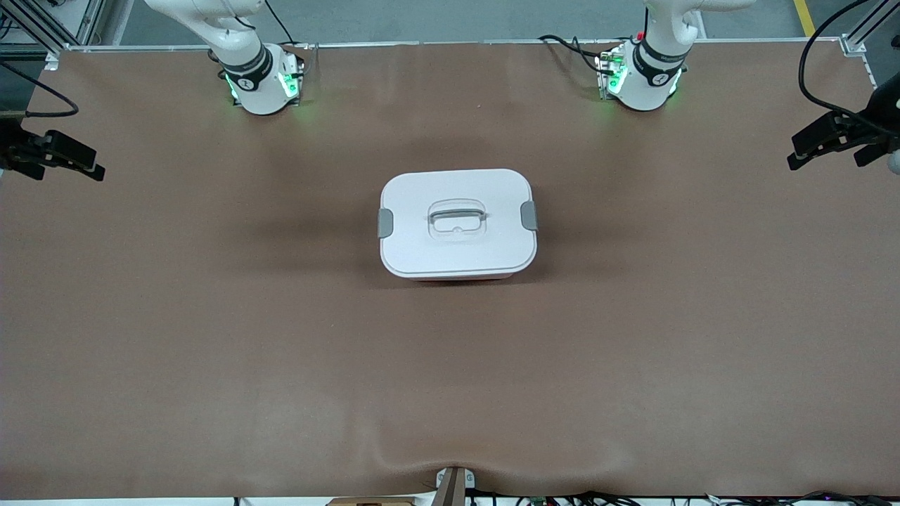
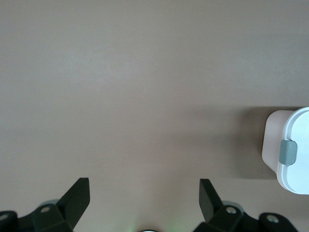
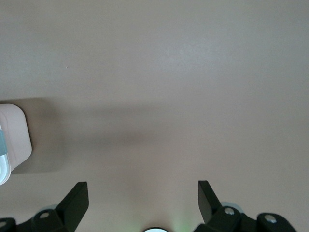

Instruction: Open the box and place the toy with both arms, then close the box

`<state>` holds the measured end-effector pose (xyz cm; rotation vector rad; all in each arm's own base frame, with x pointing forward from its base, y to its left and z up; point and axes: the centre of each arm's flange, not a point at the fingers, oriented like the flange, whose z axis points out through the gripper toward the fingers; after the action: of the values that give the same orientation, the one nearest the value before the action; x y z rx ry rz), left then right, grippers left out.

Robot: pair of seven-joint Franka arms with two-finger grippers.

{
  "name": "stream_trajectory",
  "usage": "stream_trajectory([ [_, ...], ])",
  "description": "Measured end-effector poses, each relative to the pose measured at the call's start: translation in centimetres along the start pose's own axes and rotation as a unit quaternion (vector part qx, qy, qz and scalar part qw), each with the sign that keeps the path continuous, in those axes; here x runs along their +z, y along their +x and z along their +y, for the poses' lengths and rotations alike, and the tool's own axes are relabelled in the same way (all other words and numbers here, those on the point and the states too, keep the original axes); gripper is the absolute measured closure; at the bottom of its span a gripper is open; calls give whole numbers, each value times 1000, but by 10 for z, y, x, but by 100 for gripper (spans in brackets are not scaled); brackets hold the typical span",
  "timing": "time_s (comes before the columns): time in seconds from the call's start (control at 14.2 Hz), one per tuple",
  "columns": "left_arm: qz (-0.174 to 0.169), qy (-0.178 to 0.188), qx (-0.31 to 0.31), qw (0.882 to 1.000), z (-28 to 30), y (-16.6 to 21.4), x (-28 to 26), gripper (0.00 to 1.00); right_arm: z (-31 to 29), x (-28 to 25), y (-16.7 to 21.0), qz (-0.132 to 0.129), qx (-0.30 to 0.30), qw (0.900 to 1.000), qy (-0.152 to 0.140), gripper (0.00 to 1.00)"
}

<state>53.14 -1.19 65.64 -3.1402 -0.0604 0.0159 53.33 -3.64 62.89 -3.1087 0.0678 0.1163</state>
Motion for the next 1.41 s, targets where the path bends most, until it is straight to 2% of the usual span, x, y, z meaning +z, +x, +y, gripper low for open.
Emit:
stream_trajectory([
  [0.21, 0, 0, -3, 1000, 0, 0, 0, 0, 0, 0, 0, 0, 0, 1000, 0, 0],
  [0.49, 0, 0, -38, 999, 2, 0, 0, 0, 3, -2, 0, 3, 2, 1000, 0, 0],
  [1.41, 2, 0, -43, 999, 0, 1, 0, 0, 5, -8, 0, 10, 5, 1000, 0, 0],
])
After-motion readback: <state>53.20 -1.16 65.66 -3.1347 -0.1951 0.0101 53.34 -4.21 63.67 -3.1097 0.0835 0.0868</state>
